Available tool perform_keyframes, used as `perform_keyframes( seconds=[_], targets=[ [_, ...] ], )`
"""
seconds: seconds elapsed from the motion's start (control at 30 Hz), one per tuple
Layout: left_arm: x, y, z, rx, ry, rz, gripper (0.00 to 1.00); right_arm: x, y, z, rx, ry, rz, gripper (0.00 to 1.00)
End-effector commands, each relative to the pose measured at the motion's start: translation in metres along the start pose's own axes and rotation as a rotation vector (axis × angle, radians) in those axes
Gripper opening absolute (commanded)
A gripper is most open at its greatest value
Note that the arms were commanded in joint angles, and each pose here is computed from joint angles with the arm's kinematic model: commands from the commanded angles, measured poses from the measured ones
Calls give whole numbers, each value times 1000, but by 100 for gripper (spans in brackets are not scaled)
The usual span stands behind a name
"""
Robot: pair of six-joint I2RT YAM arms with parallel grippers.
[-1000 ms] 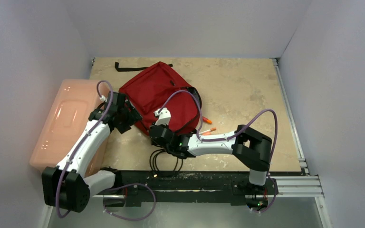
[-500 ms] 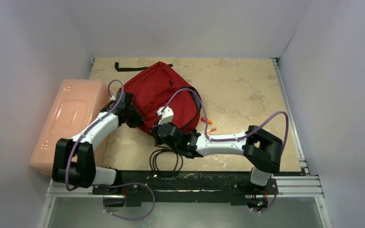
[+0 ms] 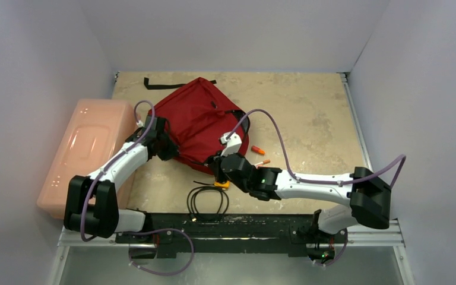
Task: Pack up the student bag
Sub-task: Zip the student bag at the center of the board.
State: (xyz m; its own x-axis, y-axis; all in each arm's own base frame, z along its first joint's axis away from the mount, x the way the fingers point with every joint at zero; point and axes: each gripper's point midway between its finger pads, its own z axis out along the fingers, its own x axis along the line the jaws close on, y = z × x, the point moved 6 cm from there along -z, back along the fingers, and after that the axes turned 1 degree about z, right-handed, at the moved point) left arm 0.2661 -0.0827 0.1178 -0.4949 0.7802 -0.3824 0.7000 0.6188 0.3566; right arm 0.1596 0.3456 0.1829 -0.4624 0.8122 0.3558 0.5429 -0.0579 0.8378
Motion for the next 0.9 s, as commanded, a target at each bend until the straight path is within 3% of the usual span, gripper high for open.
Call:
perform_keyframes(
  seconds=[0.0, 0.27, 0.47, 0.5, 0.63, 0.73, 0.8, 0.87],
  targets=[
    [18, 14, 2, -120, 105, 15, 0, -8, 18, -26, -27, 25, 44, 0],
    [14, 14, -4, -117, 61, 70, 1, -30, 17, -33, -47, 145, 18, 0],
    [-2, -26, -32, -24, -294, 180, 54, -12, 26, -35, -84, 338, -41, 0],
    [-3, -34, -40, -16, -321, 176, 59, -12, 27, -34, -91, 347, -38, 0],
    [-1, -68, -67, 136, -284, -48, 62, -15, 25, -30, -83, 348, -41, 0],
    [-19, -92, -77, 280, -318, -235, 56, -16, 23, -29, -84, 348, -40, 0],
    [-30, -98, -80, 308, -360, -324, 46, -15, 22, -27, -82, 349, -44, 0],
    [-39, -96, -85, 275, -408, -364, 45, -14, 23, -26, -80, 347, -53, 0]
  ],
)
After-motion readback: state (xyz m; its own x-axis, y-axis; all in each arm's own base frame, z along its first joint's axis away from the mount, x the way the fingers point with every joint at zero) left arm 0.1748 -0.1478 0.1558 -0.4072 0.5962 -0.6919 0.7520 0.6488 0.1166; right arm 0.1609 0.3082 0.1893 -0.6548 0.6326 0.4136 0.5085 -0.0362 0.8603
